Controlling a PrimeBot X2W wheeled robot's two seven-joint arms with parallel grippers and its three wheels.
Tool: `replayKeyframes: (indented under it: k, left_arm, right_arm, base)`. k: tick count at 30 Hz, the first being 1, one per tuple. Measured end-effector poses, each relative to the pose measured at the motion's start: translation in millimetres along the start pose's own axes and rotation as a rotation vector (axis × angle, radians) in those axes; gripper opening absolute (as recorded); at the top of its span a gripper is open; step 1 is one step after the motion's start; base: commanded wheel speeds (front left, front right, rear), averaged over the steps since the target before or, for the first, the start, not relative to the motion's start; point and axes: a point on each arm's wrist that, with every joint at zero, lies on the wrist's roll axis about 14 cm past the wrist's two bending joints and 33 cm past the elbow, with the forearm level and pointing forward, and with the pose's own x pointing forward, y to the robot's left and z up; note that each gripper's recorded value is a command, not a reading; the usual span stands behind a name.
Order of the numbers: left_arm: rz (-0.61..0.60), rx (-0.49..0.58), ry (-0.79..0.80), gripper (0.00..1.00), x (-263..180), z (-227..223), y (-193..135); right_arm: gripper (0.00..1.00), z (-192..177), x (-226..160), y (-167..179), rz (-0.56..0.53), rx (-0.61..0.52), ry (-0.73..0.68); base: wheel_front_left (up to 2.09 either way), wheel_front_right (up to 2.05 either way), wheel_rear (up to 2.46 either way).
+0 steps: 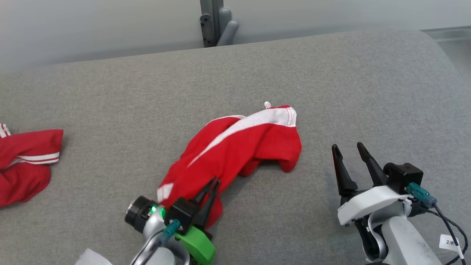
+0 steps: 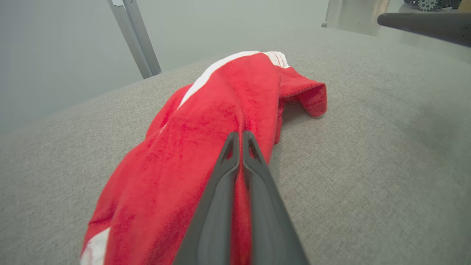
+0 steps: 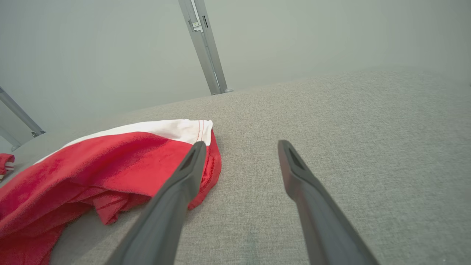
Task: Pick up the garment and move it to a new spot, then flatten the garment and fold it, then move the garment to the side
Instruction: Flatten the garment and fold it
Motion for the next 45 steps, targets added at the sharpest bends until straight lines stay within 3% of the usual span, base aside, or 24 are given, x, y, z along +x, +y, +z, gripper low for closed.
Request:
replayKeyframes:
  k: [4, 5, 6, 7, 8, 12, 20, 26, 31, 40, 41, 42, 45]
  left_arm:
    - [-0.066, 0.011, 0.083, 0.00, -13.5, -26.2, -23.7]
    - [-0.078, 0.005, 0.104, 0.08, -16.7, -33.1, -28.5]
    - [-0.081, -0.011, 0.127, 0.32, -19.9, -40.3, -31.8]
    - [-0.082, -0.025, 0.146, 0.48, -22.5, -46.2, -34.0]
    - [-0.082, -0.025, 0.146, 1.00, -22.5, -46.2, -34.0]
    - [-0.069, -0.082, 0.186, 1.00, -29.2, -58.1, -37.9]
    - [-0.008, -0.106, -0.012, 1.00, -21.6, 2.1, -27.9]
    - [0.129, -0.104, -0.110, 1.00, -32.5, 30.3, 12.2]
    - [0.203, -0.100, 0.000, 1.00, -45.7, -3.7, 38.1]
    - [0.148, -0.139, 0.129, 1.00, -36.1, -36.8, 35.2]
    - [0.134, -0.145, 0.140, 0.90, -33.6, -39.0, 32.1]
    - [0.122, -0.154, 0.150, 0.59, -31.3, -41.1, 29.6]
    - [0.085, -0.184, 0.180, 0.02, -26.5, -47.8, 19.6]
  right_arm:
    - [1.00, -0.5, 2.2, 8.1, 0.021, 0.006, 0.001]
    - [1.00, -0.7, 2.6, 9.4, 0.025, 0.006, 0.002]
    - [1.00, -1.2, 2.7, 10.1, 0.028, 0.006, 0.003]
    - [1.00, -1.6, 2.6, 10.4, 0.028, 0.006, 0.005]
    - [1.00, -1.6, 2.6, 10.4, 0.028, 0.006, 0.005]
    - [1.00, 0.4, -0.2, 8.5, 0.026, 0.001, 0.002]
    - [1.00, 4.1, -10.5, 8.7, 0.021, 0.005, -0.010]
    - [1.00, 9.2, -8.4, 23.2, 0.055, 0.013, -0.027]
    - [1.00, 9.3, -8.4, 29.9, 0.073, 0.013, -0.027]
    - [1.00, 5.5, -11.6, 19.1, 0.047, 0.008, -0.015]
    - [1.00, 5.2, -11.5, 18.5, 0.045, 0.008, -0.014]
    - [1.00, 4.6, -11.7, 17.4, 0.042, 0.008, -0.012]
    - [1.00, 3.8, -11.9, 15.0, 0.036, 0.008, -0.010]
  base:
    - [0.00, 0.00, 0.00]
    - [0.00, 0.00, 0.00]
    - [0.00, 0.00, 0.00]
    - [0.00, 0.00, 0.00]
    - [0.00, 0.00, 0.00]
    - [0.00, 0.00, 0.00]
    - [0.00, 0.00, 0.00]
    - [0.00, 0.00, 0.00]
    - [0.00, 0.00, 0.00]
    - [0.00, 0.00, 0.00]
    - [0.00, 0.00, 0.00]
    - [0.00, 0.00, 0.00]
    - [0.00, 0.00, 0.00]
